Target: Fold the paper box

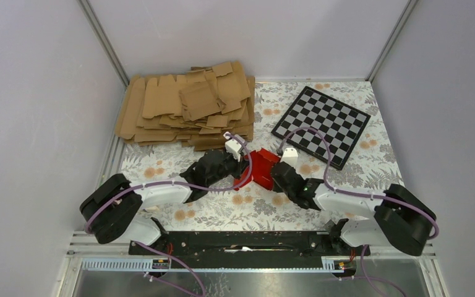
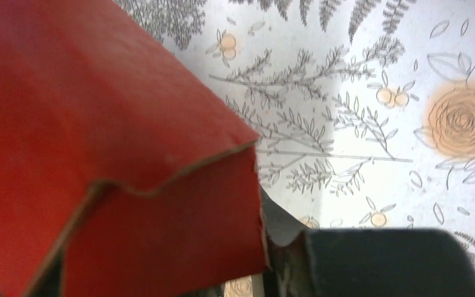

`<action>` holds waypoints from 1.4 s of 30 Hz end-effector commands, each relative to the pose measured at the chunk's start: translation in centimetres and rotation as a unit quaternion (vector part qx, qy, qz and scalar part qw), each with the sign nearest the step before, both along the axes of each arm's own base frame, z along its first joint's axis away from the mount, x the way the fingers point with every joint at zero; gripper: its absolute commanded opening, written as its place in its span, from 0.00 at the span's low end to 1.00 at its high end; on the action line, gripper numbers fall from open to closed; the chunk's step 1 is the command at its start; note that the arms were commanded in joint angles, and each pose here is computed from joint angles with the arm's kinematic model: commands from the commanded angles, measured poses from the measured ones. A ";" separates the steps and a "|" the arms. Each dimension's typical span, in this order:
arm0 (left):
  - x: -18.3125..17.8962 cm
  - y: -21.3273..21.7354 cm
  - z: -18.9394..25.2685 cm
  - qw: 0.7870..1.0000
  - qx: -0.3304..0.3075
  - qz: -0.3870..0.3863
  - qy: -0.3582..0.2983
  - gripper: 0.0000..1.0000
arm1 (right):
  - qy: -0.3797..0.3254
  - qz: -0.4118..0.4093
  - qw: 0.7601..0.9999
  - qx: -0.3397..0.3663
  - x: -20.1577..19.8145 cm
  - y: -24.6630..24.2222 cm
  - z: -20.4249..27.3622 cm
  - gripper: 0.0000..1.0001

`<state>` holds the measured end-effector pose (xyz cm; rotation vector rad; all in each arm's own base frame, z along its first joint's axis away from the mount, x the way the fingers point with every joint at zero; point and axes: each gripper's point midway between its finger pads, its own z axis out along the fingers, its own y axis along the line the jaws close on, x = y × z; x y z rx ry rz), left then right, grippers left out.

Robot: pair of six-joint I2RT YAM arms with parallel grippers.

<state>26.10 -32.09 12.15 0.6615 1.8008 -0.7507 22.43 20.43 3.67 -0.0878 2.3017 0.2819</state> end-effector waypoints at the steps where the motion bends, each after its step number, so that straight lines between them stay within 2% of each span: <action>1: 0.9 1.2 2.7 0.998 -0.030 0.040 -0.046 0.00 | -0.074 -0.036 0.997 0.000 4.1 1.7 3.1 0.18; 6: 1.1 2.1 3.2 0.995 -0.048 0.061 -0.067 0.00 | -0.098 -0.031 0.995 -0.005 6.2 3.3 2.6 0.10; 11: 1.5 2.2 2.6 0.994 -0.054 0.077 -0.063 0.00 | -0.106 -0.050 0.993 0.005 8.1 3.4 1.8 0.08; 18: 1.8 1.7 1.6 0.995 -0.046 0.075 -0.051 0.00 | -0.102 -0.048 0.993 0.030 9.6 3.3 1.3 0.10; 29: 1.7 1.0 1.2 0.997 -0.038 0.061 -0.040 0.00 | -0.086 0.016 0.994 0.068 8.1 5.0 2.1 0.17; 34: 1.7 0.9 0.9 0.997 -0.030 0.058 -0.034 0.00 | -0.092 0.062 0.991 0.068 7.3 5.5 2.5 0.32; 38: 1.7 0.8 1.0 0.997 -0.029 0.057 -0.032 0.00 | -0.097 0.087 0.988 0.083 6.8 6.2 2.9 0.37; 42: 1.7 0.7 0.9 0.998 -0.026 0.055 -0.031 0.00 | -0.084 0.119 0.985 0.098 6.0 7.2 2.9 0.47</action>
